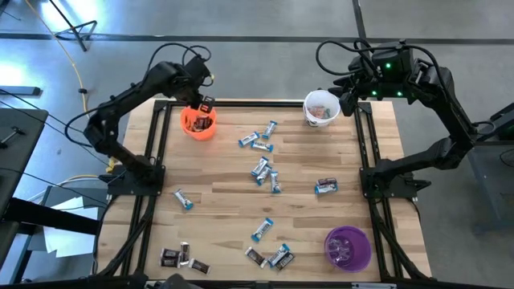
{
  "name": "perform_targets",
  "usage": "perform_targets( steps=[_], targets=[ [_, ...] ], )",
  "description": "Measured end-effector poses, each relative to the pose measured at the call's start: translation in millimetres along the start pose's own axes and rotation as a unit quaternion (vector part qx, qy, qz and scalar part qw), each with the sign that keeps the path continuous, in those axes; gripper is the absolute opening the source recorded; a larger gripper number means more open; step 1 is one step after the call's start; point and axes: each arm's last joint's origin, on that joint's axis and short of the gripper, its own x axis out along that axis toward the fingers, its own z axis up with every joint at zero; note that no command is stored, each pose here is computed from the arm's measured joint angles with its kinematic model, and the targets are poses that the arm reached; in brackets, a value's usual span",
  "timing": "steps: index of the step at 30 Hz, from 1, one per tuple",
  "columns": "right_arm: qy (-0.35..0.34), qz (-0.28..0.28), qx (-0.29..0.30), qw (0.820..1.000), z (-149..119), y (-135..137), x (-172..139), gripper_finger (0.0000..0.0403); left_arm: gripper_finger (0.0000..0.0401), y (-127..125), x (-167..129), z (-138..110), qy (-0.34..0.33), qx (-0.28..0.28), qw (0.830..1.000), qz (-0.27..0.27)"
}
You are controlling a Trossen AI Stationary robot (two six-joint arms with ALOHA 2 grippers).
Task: Sort candy
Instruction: Put the brown chocolate into the orange bucket
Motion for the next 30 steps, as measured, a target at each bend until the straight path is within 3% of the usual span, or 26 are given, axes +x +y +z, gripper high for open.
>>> perform_targets(
  steps=[8, 12, 16, 23, 30],
  targets=[
    [0.000, 0.000, 0.000, 1.000, 0, 0, 0, 0.0149, 0.0070, -2, 4, 0, 0.011, 0.002, 1.000, 0.000],
    [0.000, 0.000, 0.000, 1.000, 0, 0, 0, 0.0149, 0.0070, -11, -3, -6, 0.020, 0.017, 0.999, -0.040],
    [0.000, 0.000, 0.000, 1.000, 0, 0, 0, 0.0149, 0.0070, -33, -11, -19, 0.037, 0.074, 0.992, -0.093],
    [0.000, 0.000, 0.000, 1.000, 0, 0, 0, 0.0149, 0.0070, -86, -26, -51, 0.024, 0.181, 0.974, -0.136],
    [0.000, 0.000, 0.000, 1.000, 0, 0, 0, 0.0149, 0.0070, -131, -20, -109, 0.045, 0.285, 0.945, -0.156]
  ],
)
